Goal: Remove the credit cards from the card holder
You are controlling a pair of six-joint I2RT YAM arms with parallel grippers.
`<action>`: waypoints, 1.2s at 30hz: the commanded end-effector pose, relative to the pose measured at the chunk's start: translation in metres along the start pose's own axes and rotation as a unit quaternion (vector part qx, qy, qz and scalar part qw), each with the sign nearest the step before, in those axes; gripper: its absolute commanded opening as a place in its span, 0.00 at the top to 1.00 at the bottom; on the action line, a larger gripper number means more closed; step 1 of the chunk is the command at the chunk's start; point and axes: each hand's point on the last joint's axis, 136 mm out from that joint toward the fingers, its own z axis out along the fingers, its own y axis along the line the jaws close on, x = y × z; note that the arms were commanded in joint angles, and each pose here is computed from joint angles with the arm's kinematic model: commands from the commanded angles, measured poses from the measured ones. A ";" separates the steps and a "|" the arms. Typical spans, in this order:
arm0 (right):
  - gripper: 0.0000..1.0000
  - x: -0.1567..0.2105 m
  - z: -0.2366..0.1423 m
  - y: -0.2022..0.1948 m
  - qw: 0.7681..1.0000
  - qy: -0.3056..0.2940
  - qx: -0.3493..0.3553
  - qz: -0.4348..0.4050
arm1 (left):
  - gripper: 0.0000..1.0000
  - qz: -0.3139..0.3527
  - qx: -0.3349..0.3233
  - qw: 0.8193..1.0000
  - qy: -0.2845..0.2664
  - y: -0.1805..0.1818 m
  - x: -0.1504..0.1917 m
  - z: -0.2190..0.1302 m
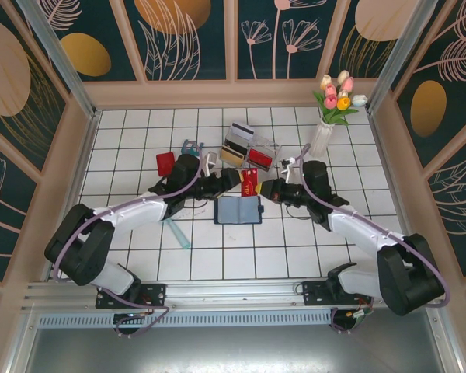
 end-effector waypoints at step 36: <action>0.74 -0.061 -0.026 0.126 0.978 -0.067 -0.196 -0.009 | 1.00 0.023 0.228 0.972 -0.043 -0.131 -0.025 -0.051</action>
